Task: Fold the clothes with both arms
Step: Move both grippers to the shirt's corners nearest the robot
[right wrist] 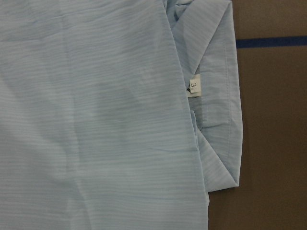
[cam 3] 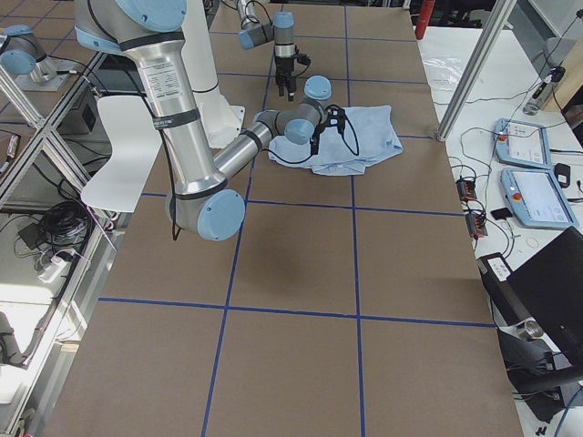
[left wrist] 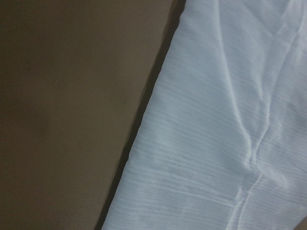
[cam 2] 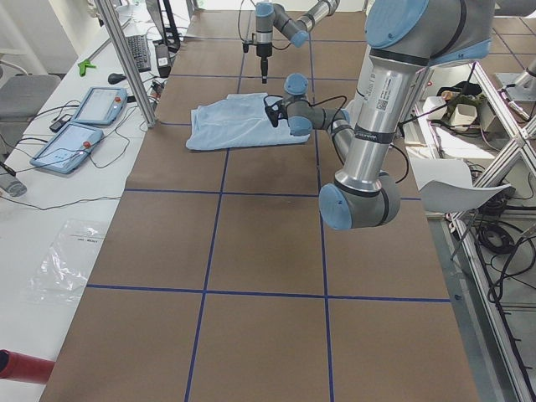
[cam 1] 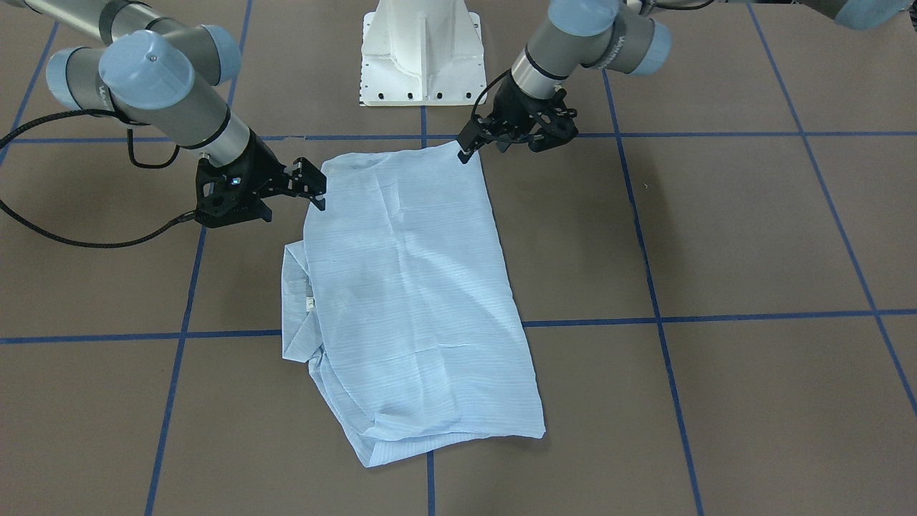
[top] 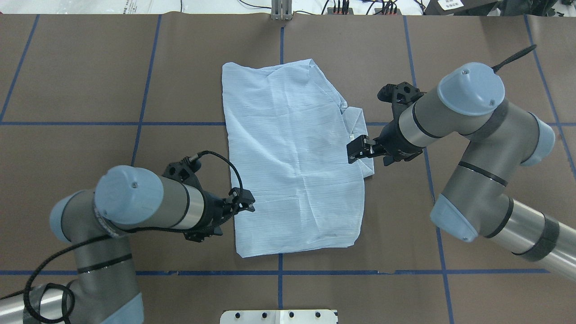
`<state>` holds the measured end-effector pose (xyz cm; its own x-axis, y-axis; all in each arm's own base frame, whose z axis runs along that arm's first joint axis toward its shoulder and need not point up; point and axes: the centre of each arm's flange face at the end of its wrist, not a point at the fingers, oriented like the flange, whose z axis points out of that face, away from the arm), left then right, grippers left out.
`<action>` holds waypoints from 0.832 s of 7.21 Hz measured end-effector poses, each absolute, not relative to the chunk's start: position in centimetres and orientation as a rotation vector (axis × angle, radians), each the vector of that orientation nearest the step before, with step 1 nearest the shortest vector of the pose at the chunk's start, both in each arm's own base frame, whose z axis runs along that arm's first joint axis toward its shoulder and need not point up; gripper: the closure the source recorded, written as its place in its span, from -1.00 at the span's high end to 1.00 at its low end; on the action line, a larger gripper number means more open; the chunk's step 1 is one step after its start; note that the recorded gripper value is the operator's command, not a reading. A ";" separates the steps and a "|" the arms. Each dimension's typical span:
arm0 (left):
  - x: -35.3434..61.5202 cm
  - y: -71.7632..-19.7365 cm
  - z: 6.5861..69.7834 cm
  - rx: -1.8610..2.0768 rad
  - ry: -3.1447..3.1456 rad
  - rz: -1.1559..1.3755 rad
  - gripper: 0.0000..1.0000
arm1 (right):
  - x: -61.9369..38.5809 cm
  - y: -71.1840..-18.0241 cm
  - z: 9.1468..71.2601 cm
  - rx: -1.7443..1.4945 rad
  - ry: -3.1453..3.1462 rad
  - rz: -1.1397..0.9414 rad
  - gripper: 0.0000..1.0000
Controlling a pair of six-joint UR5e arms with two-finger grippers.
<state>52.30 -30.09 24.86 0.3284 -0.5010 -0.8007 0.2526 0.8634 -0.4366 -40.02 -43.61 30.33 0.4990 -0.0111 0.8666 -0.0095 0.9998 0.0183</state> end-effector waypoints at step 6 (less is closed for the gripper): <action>57.4 -25.9 26.8 -0.264 1.038 -0.498 0.12 | -39.4 -41.0 29.1 0.003 -1.028 0.040 1.00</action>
<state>57.37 -25.86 26.80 0.4106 -0.5117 -0.7547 0.2683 0.8589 -0.4363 -39.40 -41.02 29.11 0.5158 0.0323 0.8561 -0.0348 0.9993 -0.0168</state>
